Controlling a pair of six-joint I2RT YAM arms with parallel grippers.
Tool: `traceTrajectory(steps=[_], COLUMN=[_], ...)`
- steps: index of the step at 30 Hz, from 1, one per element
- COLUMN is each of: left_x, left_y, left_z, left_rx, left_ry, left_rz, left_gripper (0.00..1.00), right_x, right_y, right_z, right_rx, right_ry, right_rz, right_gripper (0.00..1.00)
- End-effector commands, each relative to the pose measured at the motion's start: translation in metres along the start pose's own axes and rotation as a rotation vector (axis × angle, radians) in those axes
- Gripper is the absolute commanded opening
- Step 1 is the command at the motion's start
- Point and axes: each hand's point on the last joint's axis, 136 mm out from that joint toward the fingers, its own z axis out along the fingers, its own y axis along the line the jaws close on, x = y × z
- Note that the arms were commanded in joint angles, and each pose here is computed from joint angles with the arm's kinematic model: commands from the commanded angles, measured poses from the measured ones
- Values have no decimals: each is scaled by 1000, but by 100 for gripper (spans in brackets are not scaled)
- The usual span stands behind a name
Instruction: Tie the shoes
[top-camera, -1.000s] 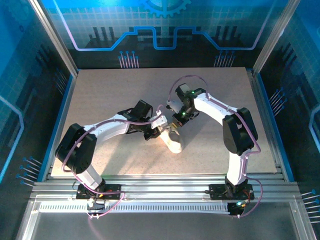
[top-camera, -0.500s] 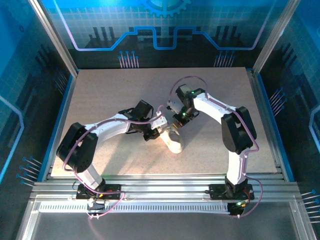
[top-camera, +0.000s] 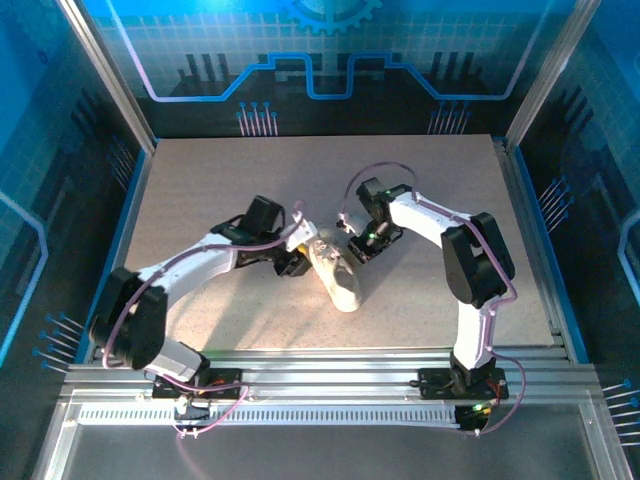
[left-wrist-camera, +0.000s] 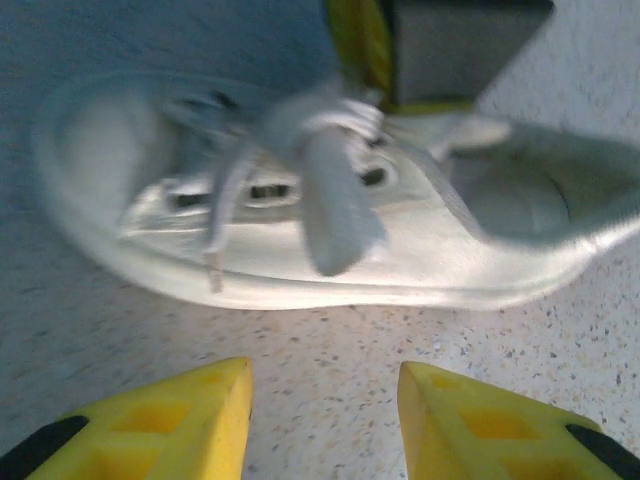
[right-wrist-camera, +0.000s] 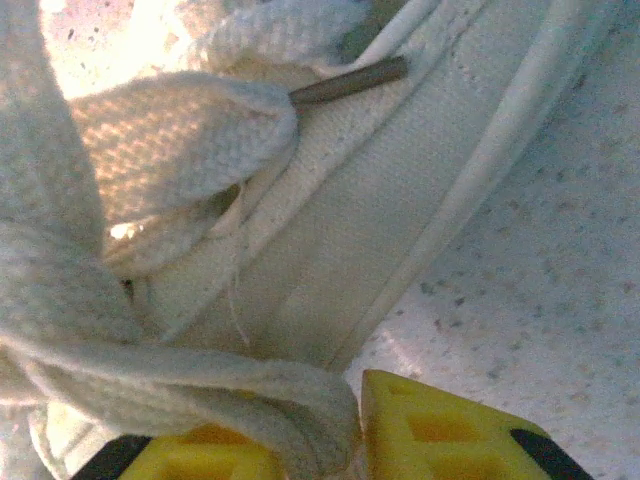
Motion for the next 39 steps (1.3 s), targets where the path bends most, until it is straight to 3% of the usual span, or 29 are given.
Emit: traceTrajectory(steps=[1, 6, 10, 17, 29, 39], left_x=[-5, -8, -11, -13, -26, -32], left_y=[7, 15, 22, 33, 39, 18], left_z=[-18, -20, -14, 14, 52, 67], left_rx=[0, -13, -32, 16, 71, 148], left_ry=[-82, -90, -106, -106, -192, -209], left_rz=[-57, -9, 200, 460, 548, 589], left_gripper=[43, 42, 43, 46, 46, 46], right_x=[7, -8, -18, -22, -73, -75], right_y=[20, 17, 16, 21, 60, 60], right_z=[-8, -36, -61, -78, -58, -37], right_rx=[-45, 33, 42, 31, -103, -157], right_ry=[0, -72, -138, -187, -333, -321], right_rz=[-9, -34, -30, -4, -70, -55], right_gripper=[33, 44, 51, 51, 50, 47])
